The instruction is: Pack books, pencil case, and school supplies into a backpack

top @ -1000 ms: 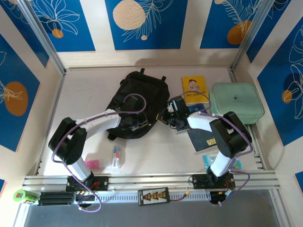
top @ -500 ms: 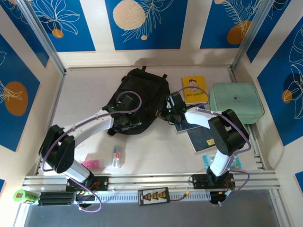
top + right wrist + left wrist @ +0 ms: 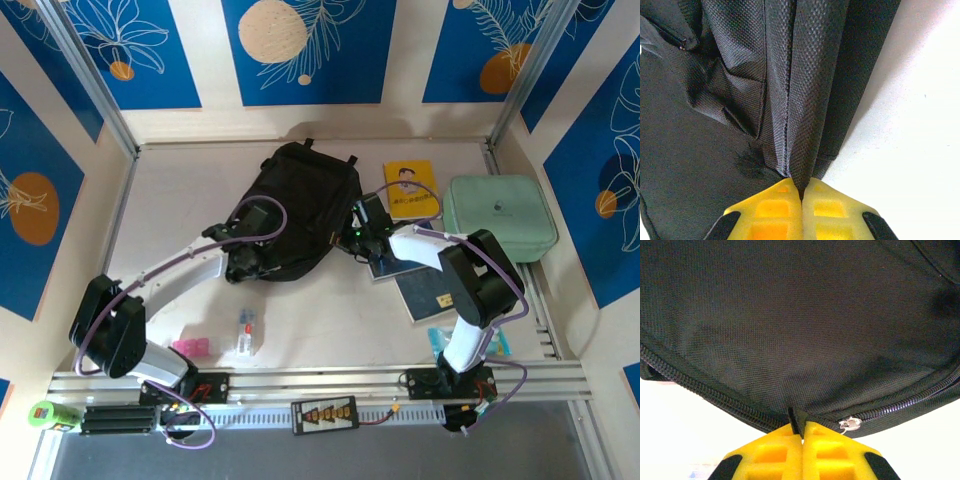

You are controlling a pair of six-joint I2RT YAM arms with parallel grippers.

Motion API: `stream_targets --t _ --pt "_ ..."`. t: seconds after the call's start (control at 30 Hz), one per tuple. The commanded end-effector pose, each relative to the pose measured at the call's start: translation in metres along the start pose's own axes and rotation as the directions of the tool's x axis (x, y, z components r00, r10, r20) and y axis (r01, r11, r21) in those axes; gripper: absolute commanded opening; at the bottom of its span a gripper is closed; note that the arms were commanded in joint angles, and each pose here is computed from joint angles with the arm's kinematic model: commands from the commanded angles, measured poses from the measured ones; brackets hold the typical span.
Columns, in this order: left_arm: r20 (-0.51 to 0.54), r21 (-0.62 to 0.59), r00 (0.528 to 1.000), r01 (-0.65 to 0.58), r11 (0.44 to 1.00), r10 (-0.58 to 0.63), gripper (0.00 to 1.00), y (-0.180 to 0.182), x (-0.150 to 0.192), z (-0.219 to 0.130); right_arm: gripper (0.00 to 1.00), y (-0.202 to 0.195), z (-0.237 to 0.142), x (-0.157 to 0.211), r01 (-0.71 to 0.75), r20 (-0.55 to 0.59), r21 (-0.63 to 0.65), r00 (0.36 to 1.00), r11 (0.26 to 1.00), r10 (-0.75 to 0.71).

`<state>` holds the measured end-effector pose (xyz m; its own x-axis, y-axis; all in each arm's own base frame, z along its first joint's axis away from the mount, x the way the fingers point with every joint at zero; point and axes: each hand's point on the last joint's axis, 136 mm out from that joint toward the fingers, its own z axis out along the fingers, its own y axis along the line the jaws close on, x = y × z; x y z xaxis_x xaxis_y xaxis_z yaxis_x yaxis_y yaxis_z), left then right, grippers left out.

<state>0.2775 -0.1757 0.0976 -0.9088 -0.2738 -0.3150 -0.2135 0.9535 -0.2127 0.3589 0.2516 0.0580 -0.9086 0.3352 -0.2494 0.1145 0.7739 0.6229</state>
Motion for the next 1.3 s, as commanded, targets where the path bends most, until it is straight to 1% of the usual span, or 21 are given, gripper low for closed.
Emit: stream_targets --t 0.0,0.13,0.33,0.4,0.47,0.6,0.67,0.77,0.87,0.9,0.97,1.03,1.13,1.27 --pt "-0.011 -0.085 1.000 -0.018 0.996 0.017 0.00 0.025 -0.002 -0.001 0.03 -0.010 0.002 -0.004 0.012 0.011 0.047 1.000 0.999 -0.012" --pt "-0.017 -0.178 1.000 -0.014 0.984 0.011 0.00 0.056 -0.006 -0.005 0.03 -0.013 0.000 -0.010 0.011 0.027 0.069 1.000 0.998 -0.012" --pt "-0.025 -0.228 0.999 0.039 0.973 -0.046 0.00 0.093 -0.007 -0.008 0.02 -0.005 0.005 -0.027 0.056 0.053 0.057 0.997 0.997 -0.059" --pt "-0.024 -0.212 0.999 0.043 0.976 -0.049 0.00 0.096 -0.007 -0.006 0.02 0.004 0.007 -0.036 0.086 0.071 0.031 0.994 0.996 -0.088" --pt "-0.013 -0.177 0.999 0.031 0.984 -0.034 0.00 0.090 -0.011 -0.007 0.02 0.012 0.011 -0.045 0.117 0.079 0.008 0.990 0.993 -0.117" --pt "0.011 -0.039 1.000 -0.014 0.999 0.014 0.00 0.063 -0.021 -0.010 0.03 0.029 0.022 -0.064 0.174 0.075 -0.046 0.982 0.984 -0.171" --pt "0.020 0.042 0.999 -0.047 0.998 0.046 0.00 0.046 -0.025 -0.012 0.09 0.033 0.021 -0.072 0.169 0.073 -0.059 0.984 0.984 -0.164" --pt "0.035 0.201 0.991 -0.134 0.970 0.129 0.00 0.014 -0.029 -0.021 0.27 0.039 0.001 -0.081 0.139 0.092 -0.071 0.987 0.988 -0.132" --pt "0.062 0.283 0.981 -0.191 0.940 0.181 0.00 -0.006 -0.033 -0.028 0.49 0.038 -0.028 -0.079 0.090 0.107 -0.074 0.991 0.993 -0.081" --pt "0.065 0.303 0.980 -0.198 0.932 0.187 0.00 -0.011 -0.035 -0.029 0.53 0.036 -0.038 -0.076 0.062 0.104 -0.073 0.993 0.995 -0.054" --pt "0.064 0.338 0.979 -0.204 0.919 0.193 0.00 -0.021 -0.037 -0.028 0.58 0.029 -0.050 -0.065 -0.002 0.080 -0.063 0.997 0.998 0.007" --pt "0.055 0.360 0.978 -0.206 0.910 0.200 0.00 -0.030 -0.036 -0.025 0.59 0.021 -0.060 -0.048 -0.089 0.032 -0.040 0.995 0.995 0.090" --pt "0.049 0.379 0.974 -0.224 0.898 0.223 0.00 -0.044 -0.034 -0.022 0.61 0.014 -0.068 -0.018 -0.216 -0.045 -0.021 0.975 0.976 0.215" --pt "0.036 0.420 0.969 -0.236 0.876 0.244 0.00 -0.063 -0.032 -0.021 0.68 0.027 -0.065 0.013 -0.284 -0.130 -0.055 0.952 0.957 0.276"
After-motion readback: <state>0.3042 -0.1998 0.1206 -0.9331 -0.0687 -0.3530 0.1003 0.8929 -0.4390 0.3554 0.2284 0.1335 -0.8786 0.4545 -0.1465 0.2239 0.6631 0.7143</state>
